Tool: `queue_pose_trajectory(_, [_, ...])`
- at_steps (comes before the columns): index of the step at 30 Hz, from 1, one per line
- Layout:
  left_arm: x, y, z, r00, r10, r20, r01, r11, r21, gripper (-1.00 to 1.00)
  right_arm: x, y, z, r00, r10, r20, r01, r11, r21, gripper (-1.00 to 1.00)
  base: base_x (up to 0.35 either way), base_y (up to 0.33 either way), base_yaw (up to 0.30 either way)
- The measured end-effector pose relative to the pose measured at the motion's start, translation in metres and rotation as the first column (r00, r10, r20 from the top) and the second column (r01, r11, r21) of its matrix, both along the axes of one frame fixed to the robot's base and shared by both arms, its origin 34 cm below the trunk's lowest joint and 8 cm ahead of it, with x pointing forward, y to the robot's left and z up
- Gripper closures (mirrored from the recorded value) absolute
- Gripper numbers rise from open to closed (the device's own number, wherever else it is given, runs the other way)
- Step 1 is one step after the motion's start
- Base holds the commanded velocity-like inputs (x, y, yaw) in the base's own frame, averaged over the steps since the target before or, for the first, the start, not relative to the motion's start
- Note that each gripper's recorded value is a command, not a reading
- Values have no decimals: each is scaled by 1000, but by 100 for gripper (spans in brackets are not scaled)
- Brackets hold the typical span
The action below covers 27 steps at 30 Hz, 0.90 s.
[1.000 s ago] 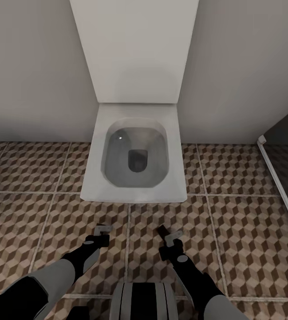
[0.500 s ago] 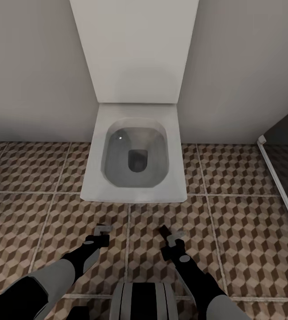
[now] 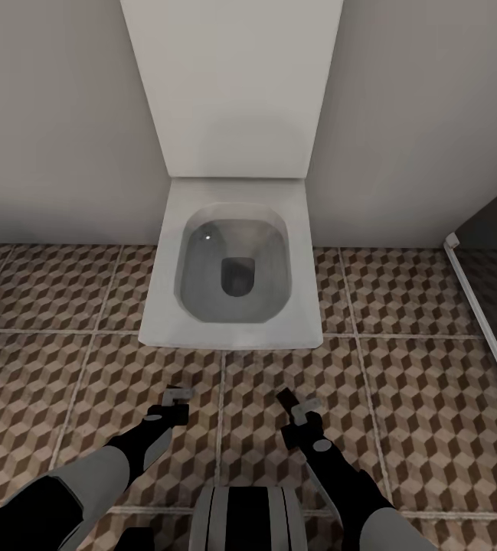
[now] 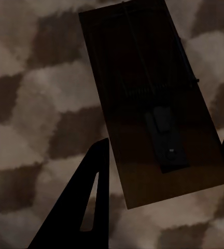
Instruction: Take the four mousetraps from the cabinet in the bathroom and place them on the bathroom floor. Make sure all four end up on the same floor surface, and ensure that at least two of them are either under or directly next to the same bathroom sink.
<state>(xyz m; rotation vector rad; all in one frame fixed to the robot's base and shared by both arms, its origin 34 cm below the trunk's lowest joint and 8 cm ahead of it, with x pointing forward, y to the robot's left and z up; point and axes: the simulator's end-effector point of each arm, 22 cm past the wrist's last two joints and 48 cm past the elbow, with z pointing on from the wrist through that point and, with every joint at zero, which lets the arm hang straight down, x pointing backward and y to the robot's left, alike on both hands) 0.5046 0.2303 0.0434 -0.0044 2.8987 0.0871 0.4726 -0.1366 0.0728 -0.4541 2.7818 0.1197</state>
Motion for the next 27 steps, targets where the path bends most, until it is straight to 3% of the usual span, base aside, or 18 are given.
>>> queue_pose_trajectory(13, [0, 0, 0, 1000, 0, -1, 0, 1000, 1, 100, 0, 0, 0, 1000, -1, 0, 1, 1000, 1, 100, 109, 86, 0])
queue_pose_trajectory(27, [-1, 0, 0, 1000, -1, -2, 1, 1000, -1, 100, 0, 0, 0, 1000, 0, -1, 0, 1000, 1, 100, 9, 7, 0])
